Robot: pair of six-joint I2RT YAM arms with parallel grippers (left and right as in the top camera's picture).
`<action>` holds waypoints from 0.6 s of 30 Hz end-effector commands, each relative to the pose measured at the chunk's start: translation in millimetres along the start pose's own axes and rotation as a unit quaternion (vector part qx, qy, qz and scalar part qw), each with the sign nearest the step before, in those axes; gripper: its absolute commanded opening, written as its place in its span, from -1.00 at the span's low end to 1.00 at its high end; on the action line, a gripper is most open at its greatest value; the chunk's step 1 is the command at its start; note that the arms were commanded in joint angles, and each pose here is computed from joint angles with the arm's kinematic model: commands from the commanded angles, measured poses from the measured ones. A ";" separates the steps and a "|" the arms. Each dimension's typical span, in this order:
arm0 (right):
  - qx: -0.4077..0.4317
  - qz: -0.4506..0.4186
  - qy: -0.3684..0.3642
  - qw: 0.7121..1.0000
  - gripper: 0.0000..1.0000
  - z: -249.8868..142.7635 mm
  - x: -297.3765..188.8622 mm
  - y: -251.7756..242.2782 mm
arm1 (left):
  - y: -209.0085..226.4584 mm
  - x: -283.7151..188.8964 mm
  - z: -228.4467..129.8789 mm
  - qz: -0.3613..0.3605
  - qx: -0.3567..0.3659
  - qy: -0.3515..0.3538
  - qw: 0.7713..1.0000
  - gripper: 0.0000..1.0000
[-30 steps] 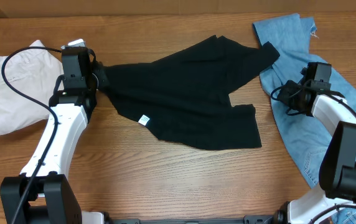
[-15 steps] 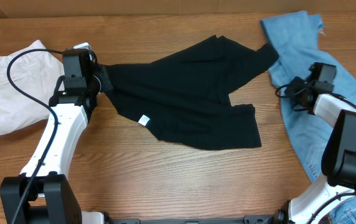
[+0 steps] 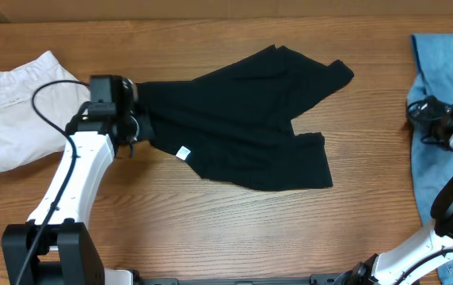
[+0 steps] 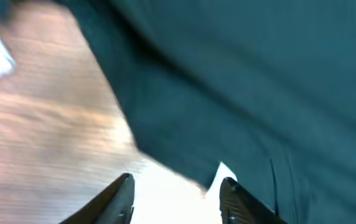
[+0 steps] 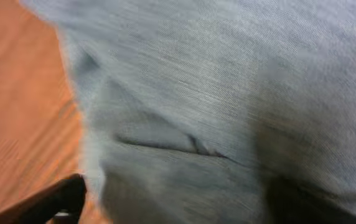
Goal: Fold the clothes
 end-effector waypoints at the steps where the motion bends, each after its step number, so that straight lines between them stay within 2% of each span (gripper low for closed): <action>1: -0.042 0.077 -0.049 0.995 1.00 39.1 -46.5 58.7 | -29.8 -1.8 -16.0 -0.035 0.035 0.032 0.998 0.04; 5: -0.075 0.111 -0.066 0.989 1.00 44.6 -97.8 105.4 | -61.7 0.2 -42.1 -0.047 0.078 0.066 0.994 0.30; 11: -0.118 0.141 -0.035 0.982 1.00 8.8 -151.1 147.1 | -99.6 3.8 -78.3 -0.055 0.077 0.105 0.990 0.33; 18: -0.146 0.134 0.034 0.980 1.00 -35.2 -164.6 157.0 | -101.4 26.4 -113.1 -0.025 -0.023 0.167 0.985 0.48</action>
Point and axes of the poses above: each gripper's point midway between its finger pads, its own x axis out along the fingers, its own y axis along the line the jaws close on, z = x × y, the point moved 3 cm from there along -x, back along the fingers
